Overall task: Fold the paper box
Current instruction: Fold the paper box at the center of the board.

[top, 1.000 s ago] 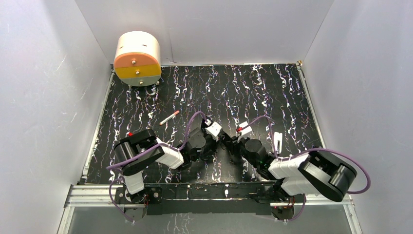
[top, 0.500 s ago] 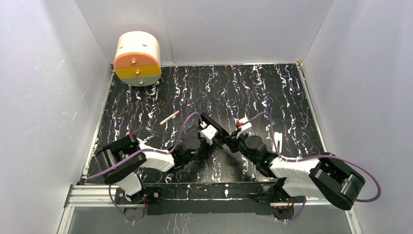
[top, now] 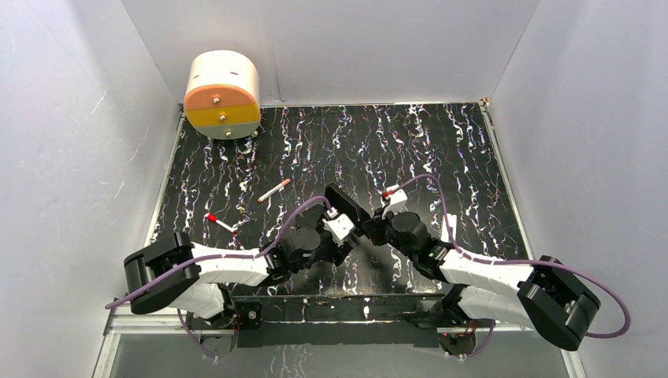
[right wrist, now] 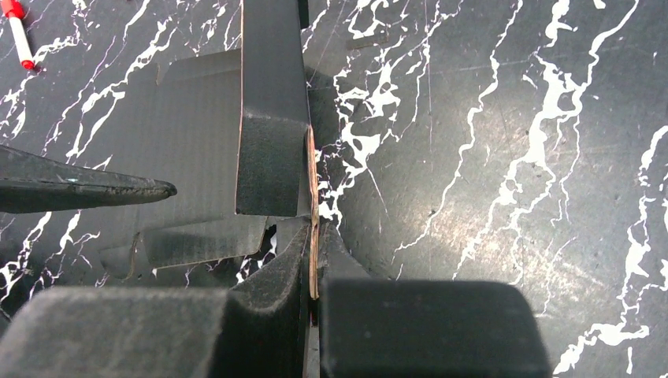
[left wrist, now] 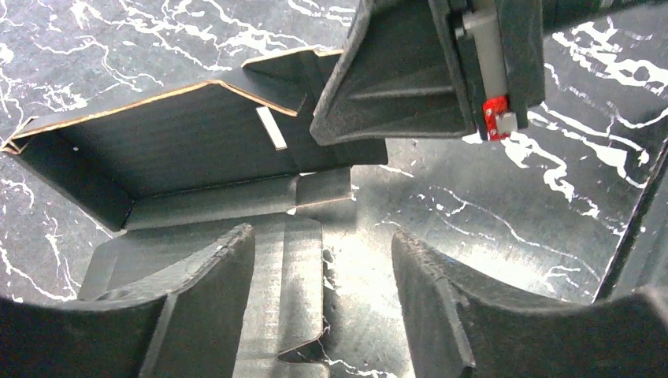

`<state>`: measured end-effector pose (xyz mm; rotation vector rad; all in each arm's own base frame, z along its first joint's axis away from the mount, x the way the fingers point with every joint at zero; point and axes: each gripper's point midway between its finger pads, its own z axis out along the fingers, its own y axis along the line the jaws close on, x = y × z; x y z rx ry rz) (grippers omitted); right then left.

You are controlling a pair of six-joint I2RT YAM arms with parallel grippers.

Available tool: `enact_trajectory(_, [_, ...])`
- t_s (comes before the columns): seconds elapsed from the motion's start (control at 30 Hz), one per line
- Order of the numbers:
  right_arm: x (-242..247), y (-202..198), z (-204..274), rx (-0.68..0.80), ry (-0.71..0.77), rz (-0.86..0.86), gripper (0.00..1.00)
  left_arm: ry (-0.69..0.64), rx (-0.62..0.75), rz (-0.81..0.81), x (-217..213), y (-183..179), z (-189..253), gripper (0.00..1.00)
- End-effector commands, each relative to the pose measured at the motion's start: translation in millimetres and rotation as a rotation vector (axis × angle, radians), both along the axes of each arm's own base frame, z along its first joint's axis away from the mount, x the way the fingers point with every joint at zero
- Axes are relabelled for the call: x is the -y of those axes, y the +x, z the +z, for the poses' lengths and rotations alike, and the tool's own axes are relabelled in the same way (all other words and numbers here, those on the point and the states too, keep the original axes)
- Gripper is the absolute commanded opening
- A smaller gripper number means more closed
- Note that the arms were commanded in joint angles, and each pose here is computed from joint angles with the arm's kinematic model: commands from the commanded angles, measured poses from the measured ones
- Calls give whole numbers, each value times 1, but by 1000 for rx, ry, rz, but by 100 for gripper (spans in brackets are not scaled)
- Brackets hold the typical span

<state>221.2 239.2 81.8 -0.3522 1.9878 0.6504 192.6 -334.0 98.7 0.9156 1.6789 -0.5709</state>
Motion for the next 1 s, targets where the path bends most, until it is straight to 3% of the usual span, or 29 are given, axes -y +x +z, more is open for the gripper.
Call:
enact_trajectory(0.0, [-8,5,25,-12,70,-26,6,98,109,3,0,6,0,64])
enact_trajectory(0.33, [-12,3,29,-42,90,-27,6,180,245,22,23,15,-8,67])
enact_trajectory(0.53, [-14,2,29,-44,94,-20,6,204,289,68,31,25,-14,63])
enact_trajectory(0.7, [-13,2,30,-40,94,-16,6,203,302,115,32,33,-13,51])
enact_trajectory(0.83, [-12,1,31,-31,93,-14,6,194,300,148,30,36,-13,29])
enact_trajectory(0.97, [-12,0,31,-23,92,-3,6,175,276,159,29,35,-15,15])
